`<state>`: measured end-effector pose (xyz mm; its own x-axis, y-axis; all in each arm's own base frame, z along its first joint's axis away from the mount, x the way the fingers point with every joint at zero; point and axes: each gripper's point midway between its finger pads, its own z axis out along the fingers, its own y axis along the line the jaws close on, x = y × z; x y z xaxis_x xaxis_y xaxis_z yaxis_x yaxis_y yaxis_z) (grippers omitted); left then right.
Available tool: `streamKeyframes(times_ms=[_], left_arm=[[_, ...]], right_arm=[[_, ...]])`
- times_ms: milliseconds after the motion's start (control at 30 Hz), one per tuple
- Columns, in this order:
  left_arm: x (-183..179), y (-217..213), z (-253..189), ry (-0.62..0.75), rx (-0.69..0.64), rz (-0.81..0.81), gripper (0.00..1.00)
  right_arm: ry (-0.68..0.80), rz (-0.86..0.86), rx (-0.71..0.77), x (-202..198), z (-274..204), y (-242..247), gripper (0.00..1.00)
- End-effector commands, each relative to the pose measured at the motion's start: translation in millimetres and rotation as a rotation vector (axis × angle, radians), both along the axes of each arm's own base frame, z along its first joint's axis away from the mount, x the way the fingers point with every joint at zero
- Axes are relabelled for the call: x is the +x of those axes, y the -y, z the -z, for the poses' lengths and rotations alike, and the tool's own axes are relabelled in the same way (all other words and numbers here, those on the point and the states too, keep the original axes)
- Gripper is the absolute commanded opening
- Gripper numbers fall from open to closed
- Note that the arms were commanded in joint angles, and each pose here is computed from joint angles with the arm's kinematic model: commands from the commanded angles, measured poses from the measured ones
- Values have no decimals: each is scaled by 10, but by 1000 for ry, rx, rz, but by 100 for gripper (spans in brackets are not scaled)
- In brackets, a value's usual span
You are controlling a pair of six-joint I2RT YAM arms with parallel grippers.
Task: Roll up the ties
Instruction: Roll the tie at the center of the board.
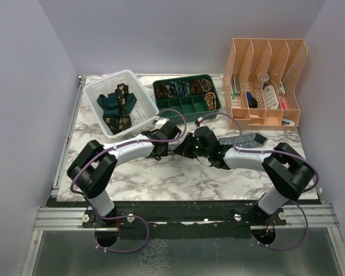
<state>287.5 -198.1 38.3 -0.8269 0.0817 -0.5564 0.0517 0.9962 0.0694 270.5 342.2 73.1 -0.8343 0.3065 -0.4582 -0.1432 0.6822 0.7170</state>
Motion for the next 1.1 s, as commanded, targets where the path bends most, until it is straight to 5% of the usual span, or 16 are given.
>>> streamKeyframes(times_ms=[0,500,667,767,800,933,1067], left_arm=[[11,234,-16,-18,-88,21,41],[133,350,-830,158,-265,31,69],[101,41,-918,180,-267,-36,73],[29,-252,-913,191,-285,-111,74],[3,-361,-899,193,-298,-142,76],[-123,-726,-738,166,-360,-217,78],[-187,-837,-628,161,-408,-205,79]], right_arm=[[30,60,-63,5,-10,217,12],[131,-35,-93,13,-177,201,15],[317,-222,-74,80,-396,-59,39],[475,-367,-93,148,-500,-242,44],[485,-403,-87,177,-550,-336,43],[332,-481,-79,284,-484,-685,14],[181,-392,6,302,-270,-827,8]])
